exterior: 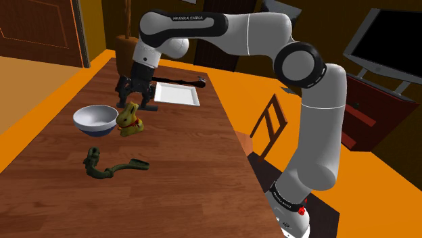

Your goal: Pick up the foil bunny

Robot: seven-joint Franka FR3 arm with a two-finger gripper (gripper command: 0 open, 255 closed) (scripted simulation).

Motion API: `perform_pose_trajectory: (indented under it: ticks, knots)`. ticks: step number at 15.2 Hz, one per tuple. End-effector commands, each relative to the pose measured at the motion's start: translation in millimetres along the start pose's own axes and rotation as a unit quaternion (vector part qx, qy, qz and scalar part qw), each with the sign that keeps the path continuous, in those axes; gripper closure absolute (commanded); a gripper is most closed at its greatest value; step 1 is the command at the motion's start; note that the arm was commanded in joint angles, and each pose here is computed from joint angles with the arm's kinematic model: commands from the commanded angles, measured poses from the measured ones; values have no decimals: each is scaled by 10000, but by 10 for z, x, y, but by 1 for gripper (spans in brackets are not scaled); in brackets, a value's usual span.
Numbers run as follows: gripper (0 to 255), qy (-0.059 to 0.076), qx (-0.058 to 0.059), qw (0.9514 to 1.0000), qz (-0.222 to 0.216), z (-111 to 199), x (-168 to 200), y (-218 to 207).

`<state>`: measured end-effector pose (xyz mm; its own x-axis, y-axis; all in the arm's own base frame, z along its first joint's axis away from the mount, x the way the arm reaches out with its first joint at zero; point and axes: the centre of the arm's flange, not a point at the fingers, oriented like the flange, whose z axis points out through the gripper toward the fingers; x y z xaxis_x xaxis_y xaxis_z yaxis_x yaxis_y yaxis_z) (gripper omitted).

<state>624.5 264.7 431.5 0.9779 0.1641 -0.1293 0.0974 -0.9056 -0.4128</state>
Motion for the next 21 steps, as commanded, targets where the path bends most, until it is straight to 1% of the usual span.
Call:
perform_pose_trajectory:
  ticks: [1, 10, 21]
  knots:
    - [255, 2, 0, 10000, -1, 22, 4, 8]
    - [255, 2, 0, 10000, -1, 25, -3, 4]
    - [255, 2, 0, 10000, -1, -499, -78, -236]
